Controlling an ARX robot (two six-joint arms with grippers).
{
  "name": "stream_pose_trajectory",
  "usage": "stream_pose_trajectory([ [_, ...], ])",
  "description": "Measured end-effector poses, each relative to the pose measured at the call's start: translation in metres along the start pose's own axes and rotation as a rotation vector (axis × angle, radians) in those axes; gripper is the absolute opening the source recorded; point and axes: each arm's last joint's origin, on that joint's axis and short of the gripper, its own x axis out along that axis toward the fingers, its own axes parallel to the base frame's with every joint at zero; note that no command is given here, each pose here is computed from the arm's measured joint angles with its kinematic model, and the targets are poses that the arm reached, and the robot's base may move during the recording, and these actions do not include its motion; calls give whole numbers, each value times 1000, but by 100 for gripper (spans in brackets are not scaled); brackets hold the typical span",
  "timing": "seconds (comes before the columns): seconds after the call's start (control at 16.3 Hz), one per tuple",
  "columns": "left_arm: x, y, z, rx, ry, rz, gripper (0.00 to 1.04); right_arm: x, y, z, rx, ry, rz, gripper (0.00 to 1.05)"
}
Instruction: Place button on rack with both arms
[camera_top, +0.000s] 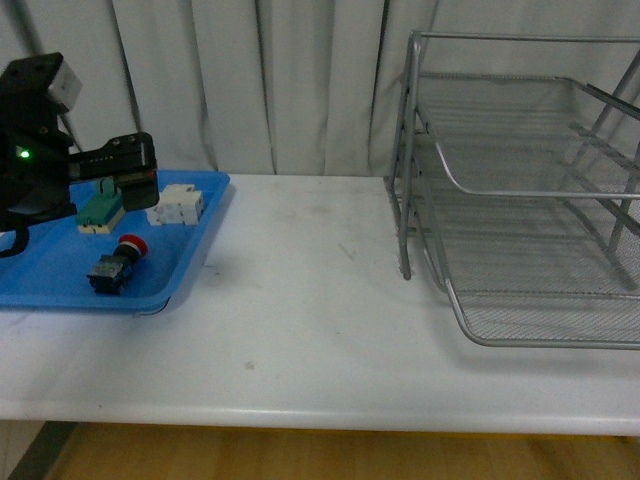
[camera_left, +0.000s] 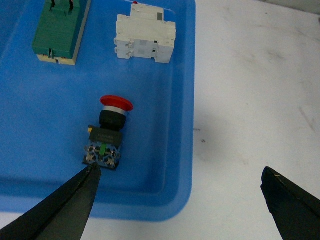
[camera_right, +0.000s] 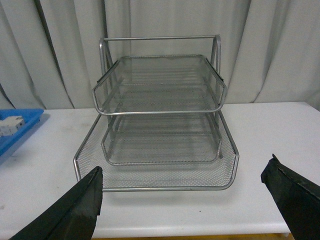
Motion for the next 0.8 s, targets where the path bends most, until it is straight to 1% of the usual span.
stream_pose_trajectory([
  [0.12, 28, 4, 7, 18, 61, 26, 98, 0, 0, 0, 0, 0, 0, 98],
  [0.18, 40, 8, 7, 29, 85, 47, 98, 0, 0, 0, 0, 0, 0, 98],
  [0.37, 62, 22, -1, 82, 105, 74, 98, 0, 0, 0, 0, 0, 0, 98],
  [0.55, 77, 31, 0, 126, 118, 84, 98, 0, 0, 0, 0, 0, 0, 98],
  [0.8, 100, 42, -14, 120, 177, 107, 98, 0, 0, 0, 0, 0, 0, 98],
])
